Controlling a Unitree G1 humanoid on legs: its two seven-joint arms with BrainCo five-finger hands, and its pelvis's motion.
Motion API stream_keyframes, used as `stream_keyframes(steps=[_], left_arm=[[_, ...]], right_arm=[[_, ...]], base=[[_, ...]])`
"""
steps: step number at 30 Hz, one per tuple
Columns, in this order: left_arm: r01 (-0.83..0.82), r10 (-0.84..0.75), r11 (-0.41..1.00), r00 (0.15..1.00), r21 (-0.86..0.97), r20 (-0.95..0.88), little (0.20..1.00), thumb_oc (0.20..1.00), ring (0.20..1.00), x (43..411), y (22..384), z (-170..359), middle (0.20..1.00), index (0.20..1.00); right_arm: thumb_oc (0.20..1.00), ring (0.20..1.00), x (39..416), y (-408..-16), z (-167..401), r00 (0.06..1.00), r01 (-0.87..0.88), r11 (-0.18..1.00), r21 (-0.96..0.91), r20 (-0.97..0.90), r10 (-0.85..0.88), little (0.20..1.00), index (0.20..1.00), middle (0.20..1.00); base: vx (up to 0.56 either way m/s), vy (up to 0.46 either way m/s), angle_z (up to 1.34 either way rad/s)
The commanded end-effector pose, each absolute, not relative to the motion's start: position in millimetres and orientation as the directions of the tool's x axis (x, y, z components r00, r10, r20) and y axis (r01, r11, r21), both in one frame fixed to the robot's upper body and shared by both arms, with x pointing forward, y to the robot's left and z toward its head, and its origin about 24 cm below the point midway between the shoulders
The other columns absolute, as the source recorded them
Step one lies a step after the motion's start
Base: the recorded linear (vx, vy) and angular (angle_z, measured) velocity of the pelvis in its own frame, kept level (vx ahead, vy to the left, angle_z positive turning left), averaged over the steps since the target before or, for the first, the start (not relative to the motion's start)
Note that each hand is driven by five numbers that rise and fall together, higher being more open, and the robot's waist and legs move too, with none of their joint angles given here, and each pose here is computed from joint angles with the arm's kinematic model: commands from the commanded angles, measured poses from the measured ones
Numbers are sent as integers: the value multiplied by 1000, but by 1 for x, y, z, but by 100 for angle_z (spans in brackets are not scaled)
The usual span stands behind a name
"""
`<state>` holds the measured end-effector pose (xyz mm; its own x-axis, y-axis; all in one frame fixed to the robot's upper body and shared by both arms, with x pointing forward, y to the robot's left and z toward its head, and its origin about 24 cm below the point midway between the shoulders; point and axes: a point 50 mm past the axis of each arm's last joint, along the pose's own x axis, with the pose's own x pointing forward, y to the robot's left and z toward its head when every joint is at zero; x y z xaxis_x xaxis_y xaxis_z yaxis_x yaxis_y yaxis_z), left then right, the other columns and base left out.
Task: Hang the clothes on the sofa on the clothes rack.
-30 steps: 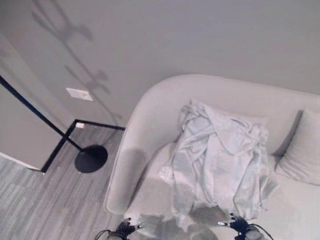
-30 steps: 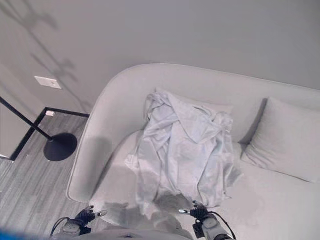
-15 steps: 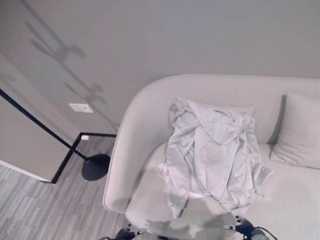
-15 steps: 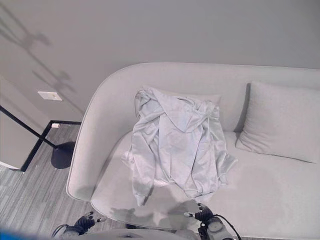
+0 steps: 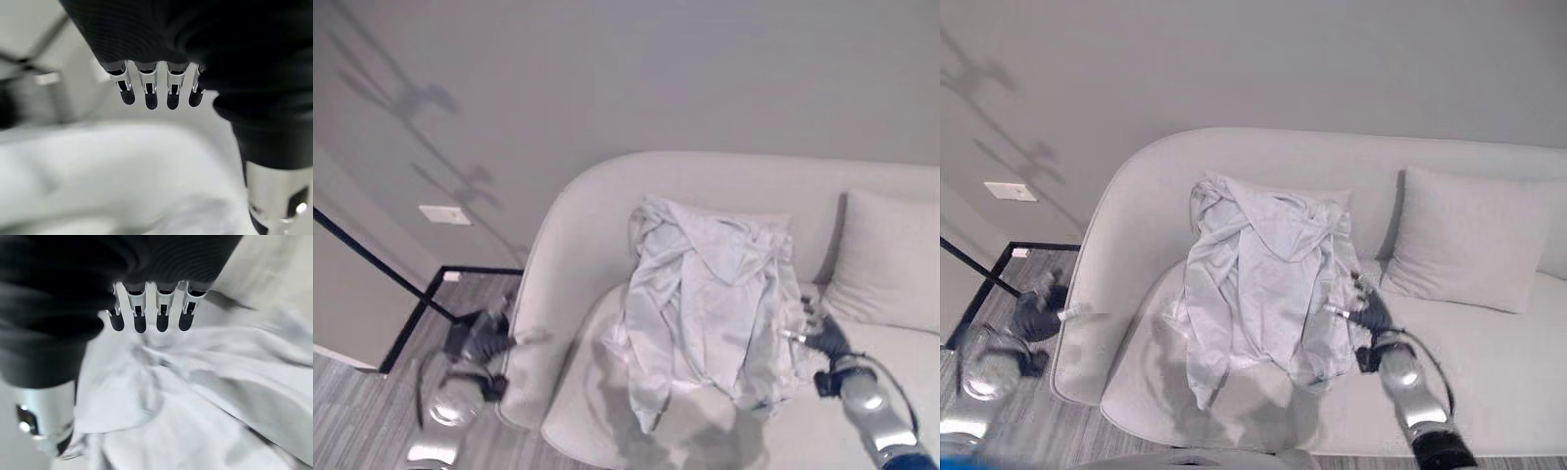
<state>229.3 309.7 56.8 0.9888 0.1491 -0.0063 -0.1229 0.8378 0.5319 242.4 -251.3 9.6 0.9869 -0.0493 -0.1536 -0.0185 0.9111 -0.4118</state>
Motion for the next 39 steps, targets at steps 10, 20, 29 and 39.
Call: stream_keyframes(steps=[10,20,29,39], left_arm=[[-189,-59,752,935,632,349,1000,1000,1000,359,209,155,1000,1000],[-241,-50,735,913,633,406,1000,1000,1000,388,182,190,1000,1000],[-254,-25,720,920,645,391,1000,1000,1000,385,186,177,1000,1000],[-214,-40,721,937,659,347,1000,1000,1000,377,196,164,1000,1000]], right_arm=[[1000,1000,352,-141,111,964,-62,914,-402,213,159,1000,1000,1000],[1000,1000,379,-105,160,928,87,844,-530,352,126,1000,1000,1000],[1000,1000,363,-126,156,911,151,852,-501,405,76,1000,1000,1000],[1000,1000,336,-197,125,940,212,868,-449,336,-56,1000,1000,1000]], base=[[-67,2,-3],[-62,-1,4],[-5,2,0],[18,20,-4]])
